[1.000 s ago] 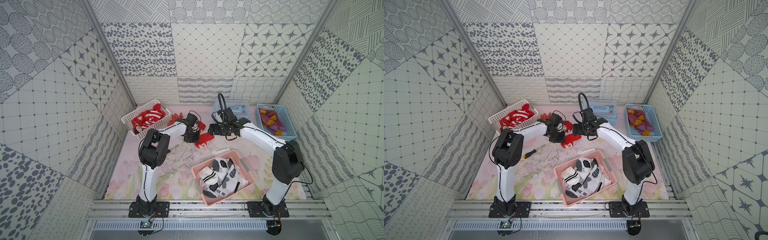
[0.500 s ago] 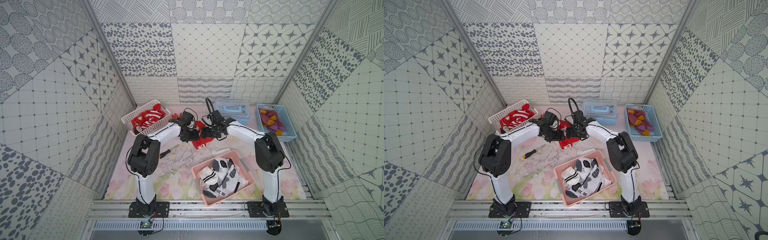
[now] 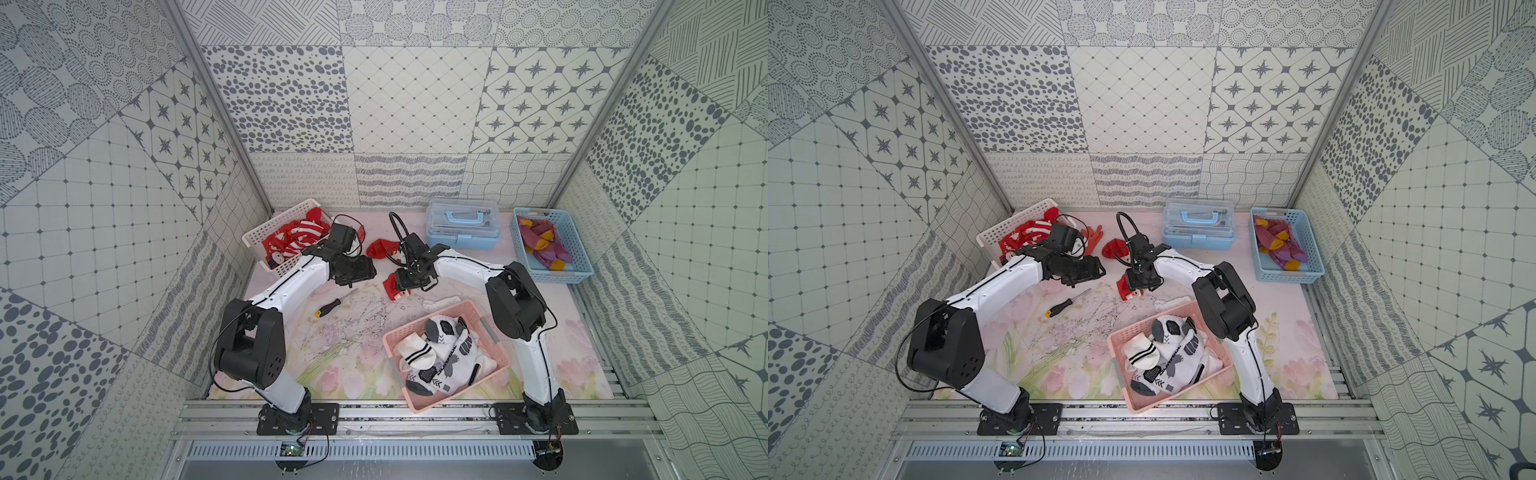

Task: Sort the socks into the basket by color
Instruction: Pick up the sock from the center of the board.

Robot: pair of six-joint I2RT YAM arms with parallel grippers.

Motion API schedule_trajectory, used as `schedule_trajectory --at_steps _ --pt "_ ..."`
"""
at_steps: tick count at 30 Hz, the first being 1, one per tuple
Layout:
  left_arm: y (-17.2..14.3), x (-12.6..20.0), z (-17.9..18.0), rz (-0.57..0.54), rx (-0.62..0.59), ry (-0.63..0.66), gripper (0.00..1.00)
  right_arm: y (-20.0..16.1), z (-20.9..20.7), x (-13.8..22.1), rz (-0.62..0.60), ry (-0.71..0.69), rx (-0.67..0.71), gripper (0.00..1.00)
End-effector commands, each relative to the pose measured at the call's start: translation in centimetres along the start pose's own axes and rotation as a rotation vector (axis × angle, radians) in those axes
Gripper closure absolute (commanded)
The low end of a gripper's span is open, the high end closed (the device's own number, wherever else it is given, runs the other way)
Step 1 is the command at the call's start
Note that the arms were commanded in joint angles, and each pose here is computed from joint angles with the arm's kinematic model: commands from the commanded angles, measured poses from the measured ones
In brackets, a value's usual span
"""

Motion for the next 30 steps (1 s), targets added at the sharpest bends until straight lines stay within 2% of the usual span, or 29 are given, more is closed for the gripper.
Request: schedule_trajectory --at_steps 1,5,7,13,20,26,30 --pt "0.7 1.7 0.2 -0.058 0.026 -0.019 0.3 -0.8 -0.2 -1.5 0.054 -0.003 0.001 0.7" --pt "0.7 2.6 0.2 -0.077 0.017 -0.032 0.28 -0.4 0.4 -0.4 0.041 0.03 0.001 0.94" --pt "0.8 3.1 0.2 -0.09 0.013 -0.041 0.28 0.1 0.8 0.4 0.03 0.051 0.007 1.0" --pt "1.0 4.6 0.2 -0.12 0.005 -0.086 0.26 2.8 3.6 5.0 -0.039 0.2 0.021 1.0" --pt "1.3 6.6 -0.3 -0.159 0.006 -0.211 0.23 6.2 6.8 11.3 -0.156 0.376 0.045 1.0" --pt "2.5 8.3 -0.7 -0.218 0.053 -0.341 0.2 8.3 9.4 14.7 -0.228 0.56 0.059 1.0" --pt "3.2 9.1 -1.2 -0.241 0.083 -0.409 0.16 9.3 10.8 15.9 -0.257 0.647 0.066 1.0"
Point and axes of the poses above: each gripper's point midway between its finger pads, its own x axis back along the fingers, its own z axis along the line the jaws close on, y = z × x, the point moved 5 cm from there along x, back along the fingers, and after that the axes turned 10 degrees about x, right-handed, at the moved point
